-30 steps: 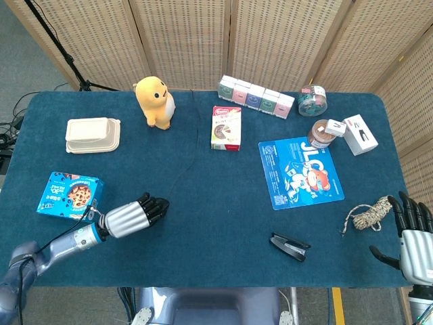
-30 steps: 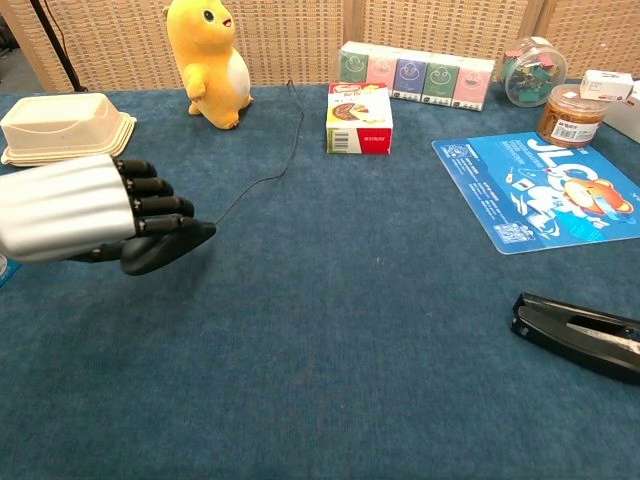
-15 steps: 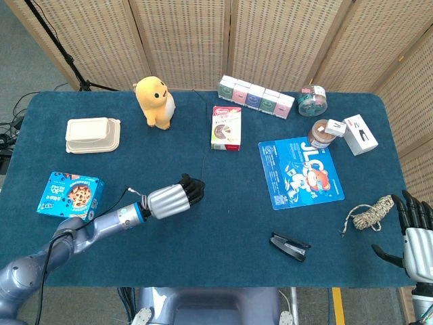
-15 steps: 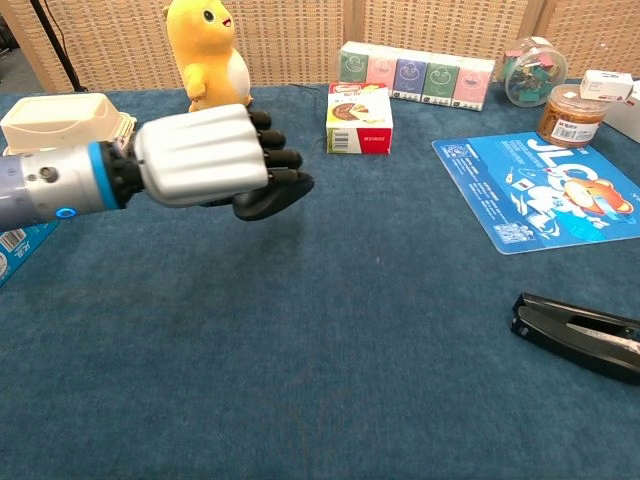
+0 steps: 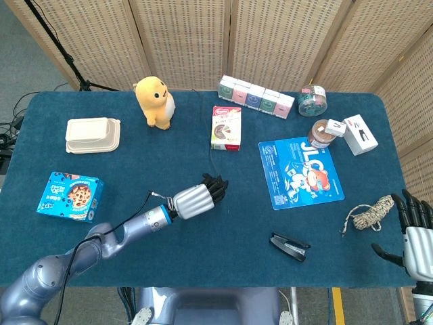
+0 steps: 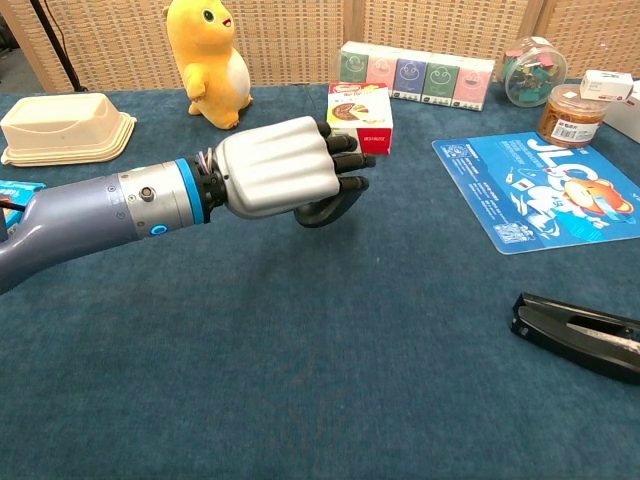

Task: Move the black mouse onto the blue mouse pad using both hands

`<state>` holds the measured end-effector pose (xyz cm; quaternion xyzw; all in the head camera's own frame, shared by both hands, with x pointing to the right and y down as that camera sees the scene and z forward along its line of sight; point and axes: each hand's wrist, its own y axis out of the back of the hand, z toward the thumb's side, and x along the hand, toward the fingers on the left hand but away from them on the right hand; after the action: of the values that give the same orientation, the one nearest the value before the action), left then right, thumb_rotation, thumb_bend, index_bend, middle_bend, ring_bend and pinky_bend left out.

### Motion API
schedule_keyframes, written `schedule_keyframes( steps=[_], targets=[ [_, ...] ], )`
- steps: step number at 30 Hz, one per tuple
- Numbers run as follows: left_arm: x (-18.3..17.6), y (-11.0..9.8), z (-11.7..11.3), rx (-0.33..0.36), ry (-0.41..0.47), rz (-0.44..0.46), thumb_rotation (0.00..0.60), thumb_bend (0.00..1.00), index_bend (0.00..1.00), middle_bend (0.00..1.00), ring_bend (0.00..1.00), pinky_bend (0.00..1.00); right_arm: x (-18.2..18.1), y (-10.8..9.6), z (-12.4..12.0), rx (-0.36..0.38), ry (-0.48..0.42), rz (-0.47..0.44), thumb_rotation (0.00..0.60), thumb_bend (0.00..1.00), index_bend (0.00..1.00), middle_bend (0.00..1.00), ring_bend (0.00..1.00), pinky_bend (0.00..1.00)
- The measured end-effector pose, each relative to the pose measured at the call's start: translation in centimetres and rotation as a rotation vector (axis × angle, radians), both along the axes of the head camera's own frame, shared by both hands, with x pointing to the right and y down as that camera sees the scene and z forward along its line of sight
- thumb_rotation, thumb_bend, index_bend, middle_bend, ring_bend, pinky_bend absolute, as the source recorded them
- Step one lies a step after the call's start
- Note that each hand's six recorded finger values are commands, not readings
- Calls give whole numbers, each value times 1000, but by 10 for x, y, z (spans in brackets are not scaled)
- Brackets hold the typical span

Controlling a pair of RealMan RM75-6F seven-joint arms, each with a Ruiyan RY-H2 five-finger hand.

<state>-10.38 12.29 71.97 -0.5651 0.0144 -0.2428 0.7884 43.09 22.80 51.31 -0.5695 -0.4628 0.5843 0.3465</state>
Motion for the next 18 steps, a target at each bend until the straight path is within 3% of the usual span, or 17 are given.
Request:
schedule_keyframes(
  steps=[6,11,14,18],
  targets=[
    [-1,2,-7,-27,25,-29,600,206,0,0,0,342,-2,1,0,-2,0,-4,600,0,0,0,0,0],
    [-12,0,-18,-58,61,-68,600,196,0,0,0,342,-3,2,2,-6,4,-9,600,0,0,0,0,0],
    [-28,-5,-30,-100,112,-130,600,185,0,0,0,311,-4,2,3,-10,10,-13,600,0,0,0,0,0],
    [-62,-15,-46,-173,169,-244,600,116,0,0,0,187,-5,3,6,-21,20,-20,600,0,0,0,0,0]
  ],
)
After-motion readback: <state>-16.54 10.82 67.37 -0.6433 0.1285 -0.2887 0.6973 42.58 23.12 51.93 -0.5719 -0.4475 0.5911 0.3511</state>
